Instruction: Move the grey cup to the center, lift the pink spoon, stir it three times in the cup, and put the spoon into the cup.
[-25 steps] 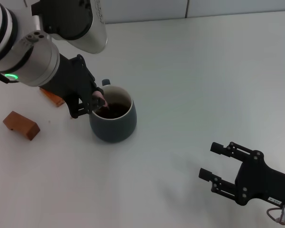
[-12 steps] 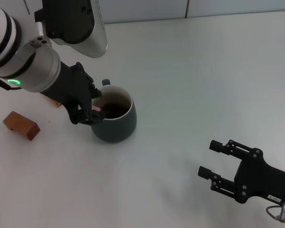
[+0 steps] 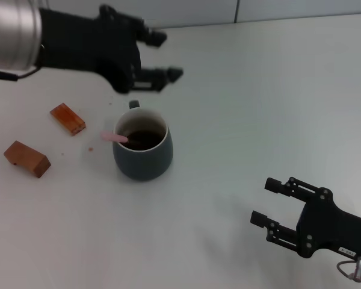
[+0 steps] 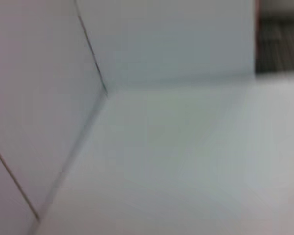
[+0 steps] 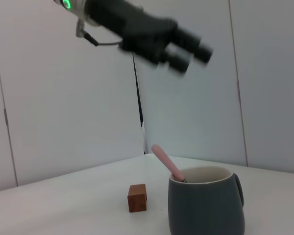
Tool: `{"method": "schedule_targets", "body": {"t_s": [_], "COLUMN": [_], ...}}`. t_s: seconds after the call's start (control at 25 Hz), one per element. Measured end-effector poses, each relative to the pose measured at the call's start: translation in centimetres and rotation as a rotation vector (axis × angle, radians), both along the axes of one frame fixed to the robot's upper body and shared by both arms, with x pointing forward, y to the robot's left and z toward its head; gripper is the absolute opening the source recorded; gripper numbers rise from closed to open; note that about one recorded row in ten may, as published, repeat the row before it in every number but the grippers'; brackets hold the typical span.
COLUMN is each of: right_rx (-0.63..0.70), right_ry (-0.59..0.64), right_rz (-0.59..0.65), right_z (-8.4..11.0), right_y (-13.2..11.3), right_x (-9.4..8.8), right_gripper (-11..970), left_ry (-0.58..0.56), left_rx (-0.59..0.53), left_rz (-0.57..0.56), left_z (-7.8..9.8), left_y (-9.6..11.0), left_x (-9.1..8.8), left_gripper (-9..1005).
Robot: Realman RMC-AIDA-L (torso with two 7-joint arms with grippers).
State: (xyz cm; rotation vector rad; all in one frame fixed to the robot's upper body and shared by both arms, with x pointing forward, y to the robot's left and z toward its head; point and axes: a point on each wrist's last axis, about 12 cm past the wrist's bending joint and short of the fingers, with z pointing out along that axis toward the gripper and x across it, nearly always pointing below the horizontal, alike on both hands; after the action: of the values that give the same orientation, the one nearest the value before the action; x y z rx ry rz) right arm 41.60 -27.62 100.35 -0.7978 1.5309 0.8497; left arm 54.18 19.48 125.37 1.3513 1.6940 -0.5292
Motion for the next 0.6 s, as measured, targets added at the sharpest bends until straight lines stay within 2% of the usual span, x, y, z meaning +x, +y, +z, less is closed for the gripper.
{"method": "schedule_targets", "body": {"t_s": [0.08, 0.2, 0.32, 0.36, 0.48, 0.6], "right_rx": [0.0, 0.0, -0.002, -0.003, -0.005, -0.008], "right_ry": [0.0, -0.002, -0.002, -0.003, -0.004, -0.011], "right_rz": [0.0, -0.003, -0.005, -0.005, -0.008, -0.017], "right_z": [0.0, 0.0, 0.0, 0.0, 0.1, 0.1], "right_y": [0.0, -0.1, -0.1, -0.2, -0.2, -0.4], "right_x": [0.0, 0.0, 0.0, 0.0, 0.1, 0.1], "right_gripper": [696, 696, 695, 695, 695, 695], "left_ry": [0.004, 0.027, 0.041, 0.059, 0.033, -0.05], "left_rx": [-0.162, -0.428, -0.65, -0.735, -0.873, -0.897], "left_rz": [0.014, 0.017, 0.064, 0.099, 0.129, 0.158], "left_z": [-0.6, -2.5, -5.2, -6.8, -10.8, -14.4], "left_y": [1.5, 4.1, 7.1, 8.4, 11.3, 13.3], "left_x": [0.1, -0.4, -0.9, -1.2, -3.2, -6.4], "left_gripper": [596, 607, 619, 623, 635, 647]}}
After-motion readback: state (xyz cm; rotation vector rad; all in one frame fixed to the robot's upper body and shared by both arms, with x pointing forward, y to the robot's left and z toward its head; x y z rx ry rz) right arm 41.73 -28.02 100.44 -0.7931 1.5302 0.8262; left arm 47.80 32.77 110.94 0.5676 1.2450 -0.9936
